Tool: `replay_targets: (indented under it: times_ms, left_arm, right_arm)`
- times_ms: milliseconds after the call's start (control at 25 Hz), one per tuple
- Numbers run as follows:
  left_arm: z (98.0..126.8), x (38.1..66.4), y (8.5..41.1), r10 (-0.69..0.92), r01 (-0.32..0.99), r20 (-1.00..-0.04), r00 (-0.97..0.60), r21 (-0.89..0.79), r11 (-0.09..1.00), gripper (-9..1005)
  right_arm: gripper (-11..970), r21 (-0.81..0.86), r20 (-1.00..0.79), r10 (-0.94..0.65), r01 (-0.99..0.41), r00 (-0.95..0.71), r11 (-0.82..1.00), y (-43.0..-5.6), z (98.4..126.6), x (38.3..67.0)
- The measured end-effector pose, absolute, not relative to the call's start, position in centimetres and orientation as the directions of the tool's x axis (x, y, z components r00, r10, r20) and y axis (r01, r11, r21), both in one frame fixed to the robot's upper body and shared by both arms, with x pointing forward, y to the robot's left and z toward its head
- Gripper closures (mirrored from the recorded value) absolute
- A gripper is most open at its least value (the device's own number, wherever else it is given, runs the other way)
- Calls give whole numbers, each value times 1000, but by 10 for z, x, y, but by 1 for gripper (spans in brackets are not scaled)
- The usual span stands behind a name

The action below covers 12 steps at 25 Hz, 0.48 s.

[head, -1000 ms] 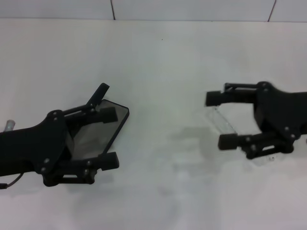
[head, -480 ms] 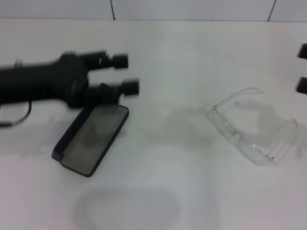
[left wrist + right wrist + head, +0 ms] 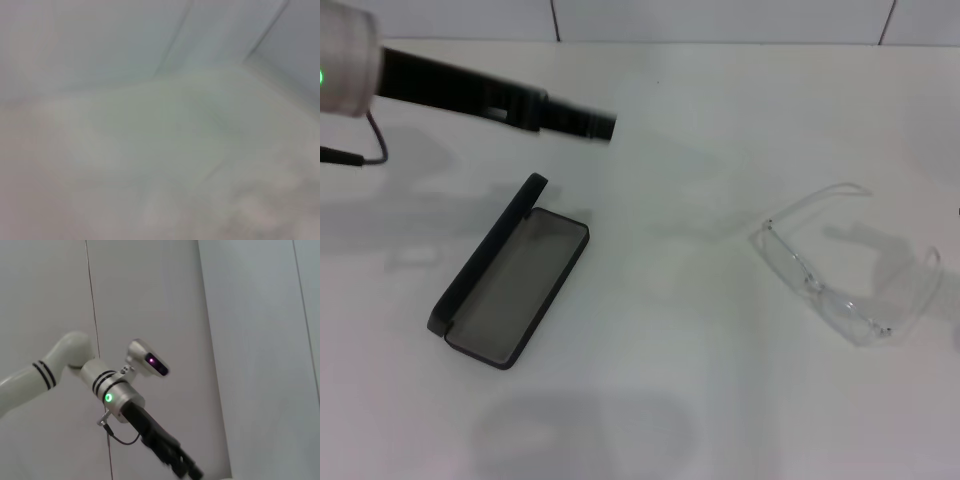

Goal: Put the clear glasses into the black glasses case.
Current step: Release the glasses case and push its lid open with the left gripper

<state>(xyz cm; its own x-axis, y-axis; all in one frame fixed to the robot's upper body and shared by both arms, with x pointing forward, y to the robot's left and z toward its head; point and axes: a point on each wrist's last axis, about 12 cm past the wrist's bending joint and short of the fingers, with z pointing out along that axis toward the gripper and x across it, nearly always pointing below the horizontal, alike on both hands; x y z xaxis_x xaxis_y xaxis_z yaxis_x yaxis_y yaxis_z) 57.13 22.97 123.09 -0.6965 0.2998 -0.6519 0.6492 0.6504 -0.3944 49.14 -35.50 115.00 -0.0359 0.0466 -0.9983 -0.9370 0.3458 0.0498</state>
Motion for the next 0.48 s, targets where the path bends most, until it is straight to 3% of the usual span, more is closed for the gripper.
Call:
replay_targets:
  times_ms: [200, 480]
  left_arm:
    - [1224, 566, 196, 463, 598, -482, -744, -172, 783, 264]
    - [1217, 556, 176, 522, 577, -403, -752, -20, 817, 285]
  right_arm:
    - [152, 42, -999, 43, -937, -29, 348, -356, 1150, 491]
    - [153, 30, -999, 37, -942, -18, 336, -353, 1151, 494]
